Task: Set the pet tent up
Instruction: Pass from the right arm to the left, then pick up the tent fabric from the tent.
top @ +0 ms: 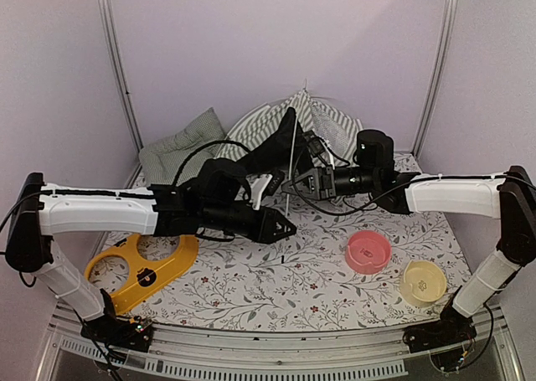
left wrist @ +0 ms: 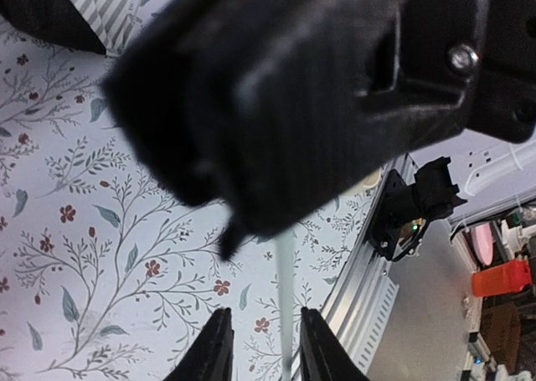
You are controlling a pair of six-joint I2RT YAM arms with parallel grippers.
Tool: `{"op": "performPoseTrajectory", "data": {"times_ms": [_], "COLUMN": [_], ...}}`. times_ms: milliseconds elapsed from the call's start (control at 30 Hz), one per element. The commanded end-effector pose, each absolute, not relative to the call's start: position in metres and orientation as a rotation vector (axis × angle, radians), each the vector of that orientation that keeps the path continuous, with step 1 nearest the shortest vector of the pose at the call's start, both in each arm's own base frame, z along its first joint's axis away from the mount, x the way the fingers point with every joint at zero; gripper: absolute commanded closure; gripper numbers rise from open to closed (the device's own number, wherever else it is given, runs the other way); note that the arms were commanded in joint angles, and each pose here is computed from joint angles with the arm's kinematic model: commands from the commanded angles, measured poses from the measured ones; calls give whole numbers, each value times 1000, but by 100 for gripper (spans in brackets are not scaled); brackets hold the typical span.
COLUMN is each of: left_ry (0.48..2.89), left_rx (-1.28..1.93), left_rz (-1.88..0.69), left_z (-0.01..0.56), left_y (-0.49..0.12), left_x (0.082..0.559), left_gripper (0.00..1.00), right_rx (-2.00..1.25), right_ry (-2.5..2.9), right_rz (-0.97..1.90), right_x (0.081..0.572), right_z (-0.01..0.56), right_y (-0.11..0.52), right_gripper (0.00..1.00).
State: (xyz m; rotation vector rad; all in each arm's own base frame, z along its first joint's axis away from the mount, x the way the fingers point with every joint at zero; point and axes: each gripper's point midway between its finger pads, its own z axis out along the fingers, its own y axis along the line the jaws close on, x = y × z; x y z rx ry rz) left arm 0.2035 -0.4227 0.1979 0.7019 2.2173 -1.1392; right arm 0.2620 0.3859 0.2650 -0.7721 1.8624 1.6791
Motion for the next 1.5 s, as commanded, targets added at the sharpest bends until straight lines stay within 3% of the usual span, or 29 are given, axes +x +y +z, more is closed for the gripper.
{"op": "performPoseTrajectory", "data": {"times_ms": [0,33,67,167,400,600,733,933,1200,1300,1467], "left_ry": [2160,2158,2154,2128,2073,2034,1993,1941,1906,1907,1916], "left_rx": [722,719,716,704,660,648,652,694,734,736,743], "left_rz": [-1167,-1162,-1155,-1132,-1103,-1108,-1138,-1164,-1184,-1179,-1168], "left_z": [213,213,214,220,236,249,261,273,283,285,287], "left_y": [-434,-433,-432,-429,-417,-411,-409,-409,-412,-408,-401], "left_x": [202,203,203,205,209,207,201,192,179,174,165], "left_gripper": [86,96,100,100,100,100,100,100,100,100,100], "right_rx": [-759,-757,-755,-750,-729,-670,-451,-258,-147,-118,-165], "right_ry": [1823,1823,1825,1828,1746,1669,1634,1538,1456,1422,1456], "right_rz": [1625,1623,1620,1599,1443,1267,1067,950,811,772,824], "right_x": [277,277,277,279,288,302,344,420,536,573,614], "right_z": [273,273,272,271,290,311,318,346,350,362,348], "right_y": [384,384,384,383,356,318,270,243,262,266,277], "right_gripper": [100,100,100,100,54,29,15,11,18,24,43]}}
